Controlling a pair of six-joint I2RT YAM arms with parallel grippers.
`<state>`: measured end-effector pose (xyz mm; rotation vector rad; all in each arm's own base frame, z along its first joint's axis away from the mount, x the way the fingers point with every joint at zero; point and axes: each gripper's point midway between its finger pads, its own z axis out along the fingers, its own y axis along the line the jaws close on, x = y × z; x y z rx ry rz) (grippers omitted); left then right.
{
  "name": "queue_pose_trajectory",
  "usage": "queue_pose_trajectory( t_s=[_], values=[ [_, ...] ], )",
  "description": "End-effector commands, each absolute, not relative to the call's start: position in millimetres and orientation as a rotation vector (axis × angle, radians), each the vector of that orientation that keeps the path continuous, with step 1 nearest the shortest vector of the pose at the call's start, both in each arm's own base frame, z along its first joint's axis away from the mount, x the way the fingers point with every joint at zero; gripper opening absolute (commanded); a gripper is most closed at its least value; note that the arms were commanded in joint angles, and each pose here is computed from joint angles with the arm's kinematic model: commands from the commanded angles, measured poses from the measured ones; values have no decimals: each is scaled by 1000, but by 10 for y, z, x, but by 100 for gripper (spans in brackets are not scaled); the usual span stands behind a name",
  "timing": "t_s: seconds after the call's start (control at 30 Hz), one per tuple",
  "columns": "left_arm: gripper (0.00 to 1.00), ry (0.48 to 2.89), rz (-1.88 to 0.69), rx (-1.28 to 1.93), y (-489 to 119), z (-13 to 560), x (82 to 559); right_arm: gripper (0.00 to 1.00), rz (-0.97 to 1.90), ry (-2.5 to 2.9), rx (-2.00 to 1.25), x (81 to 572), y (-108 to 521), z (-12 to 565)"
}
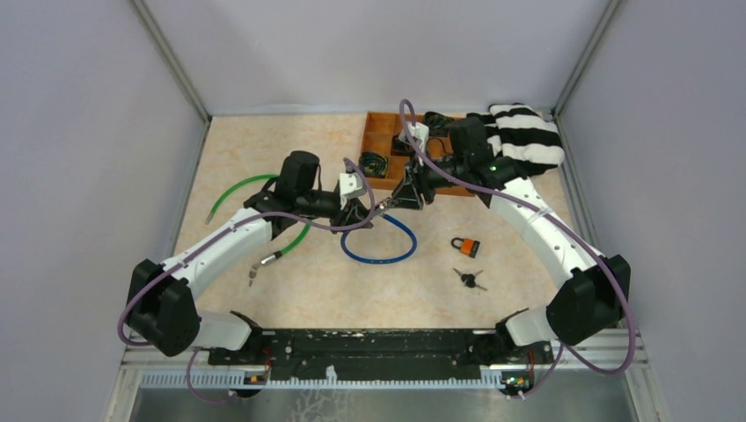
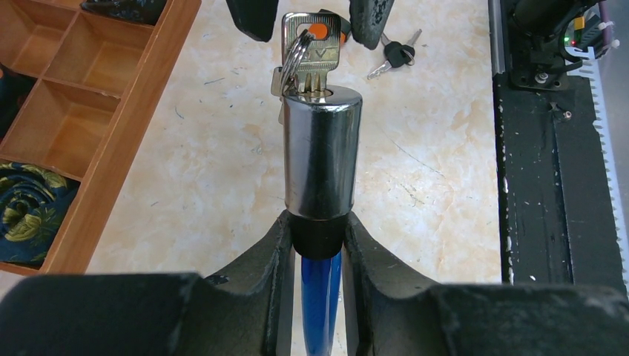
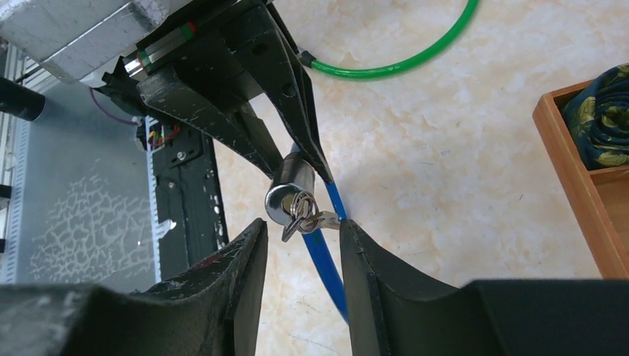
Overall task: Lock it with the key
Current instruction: Lock the lock.
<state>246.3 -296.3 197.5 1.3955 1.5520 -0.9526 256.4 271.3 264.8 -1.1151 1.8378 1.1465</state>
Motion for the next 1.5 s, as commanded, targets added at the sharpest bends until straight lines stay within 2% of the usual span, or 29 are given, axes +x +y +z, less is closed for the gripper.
queue_pose_trajectory(
  t_s=[0.0, 0.23, 0.87, 1.2, 1.47],
  values=[
    [0, 1543, -959, 1399, -2979, 1977, 2434, 39, 1174, 1751, -1134, 2542, 2815, 2925],
    [0, 1543, -960, 1401, -2978, 1957, 2432, 27, 1175, 1738, -1154, 2536, 2869, 2938],
    [0, 1541, -959, 1403, -2969, 1959, 2417, 15, 1077, 1698, -1267, 2533, 2845, 2848],
    [0, 1539, -959, 1411, -2969, 1945, 2414, 0, 1003, 1583, -1392, 2551, 2826, 2826],
    [0, 1530, -973, 1421, -2979, 1955, 2398, 0, 946, 1514, -1475, 2622, 2835, 2767]
  ],
)
